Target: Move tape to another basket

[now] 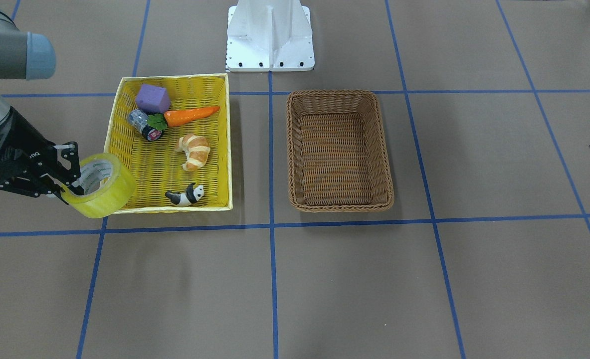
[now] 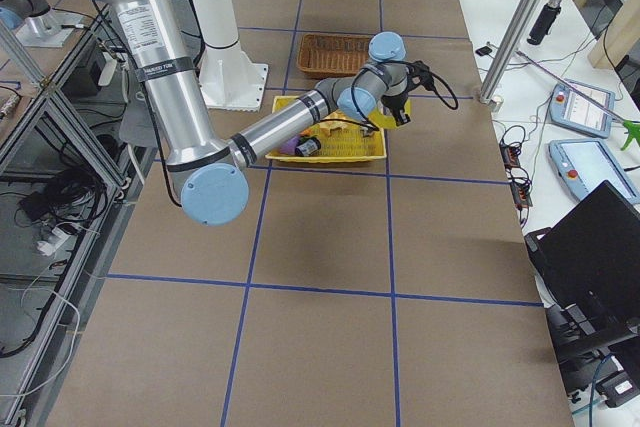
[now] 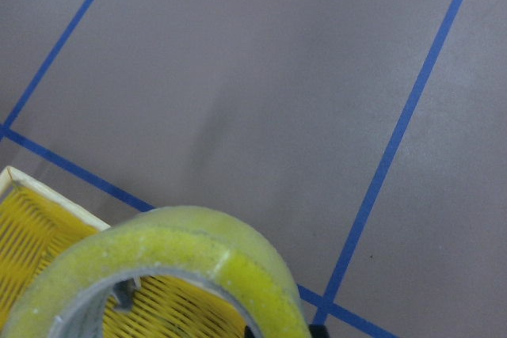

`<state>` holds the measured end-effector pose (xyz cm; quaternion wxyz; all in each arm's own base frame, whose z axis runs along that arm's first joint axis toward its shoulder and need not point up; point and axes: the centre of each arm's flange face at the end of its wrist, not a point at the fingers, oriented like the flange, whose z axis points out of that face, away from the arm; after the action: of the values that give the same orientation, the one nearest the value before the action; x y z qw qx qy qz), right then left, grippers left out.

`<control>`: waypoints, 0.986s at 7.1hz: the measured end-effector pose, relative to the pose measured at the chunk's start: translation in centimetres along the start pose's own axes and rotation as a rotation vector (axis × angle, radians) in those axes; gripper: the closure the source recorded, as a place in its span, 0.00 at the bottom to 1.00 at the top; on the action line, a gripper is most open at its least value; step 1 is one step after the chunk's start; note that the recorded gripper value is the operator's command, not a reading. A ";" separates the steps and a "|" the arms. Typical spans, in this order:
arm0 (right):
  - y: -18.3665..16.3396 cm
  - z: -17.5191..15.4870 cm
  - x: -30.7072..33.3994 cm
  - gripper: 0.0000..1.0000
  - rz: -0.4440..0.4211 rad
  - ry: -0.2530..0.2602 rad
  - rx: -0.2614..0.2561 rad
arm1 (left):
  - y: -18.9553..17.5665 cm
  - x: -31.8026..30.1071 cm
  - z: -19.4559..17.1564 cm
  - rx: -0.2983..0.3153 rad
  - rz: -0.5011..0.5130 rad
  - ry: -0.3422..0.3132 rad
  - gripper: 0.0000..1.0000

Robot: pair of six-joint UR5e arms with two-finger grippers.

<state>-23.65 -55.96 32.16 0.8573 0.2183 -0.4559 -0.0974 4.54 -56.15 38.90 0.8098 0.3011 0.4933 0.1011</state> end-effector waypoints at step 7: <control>1.1 4.5 -20.6 1.00 0.117 -0.209 0.306 | -5.2 28.1 11.9 0.028 -0.111 0.416 0.01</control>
<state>-39.07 -48.67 19.63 0.7664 0.3078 -0.5637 0.0011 27.90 -51.93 19.00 0.6905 0.2571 0.6671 0.1096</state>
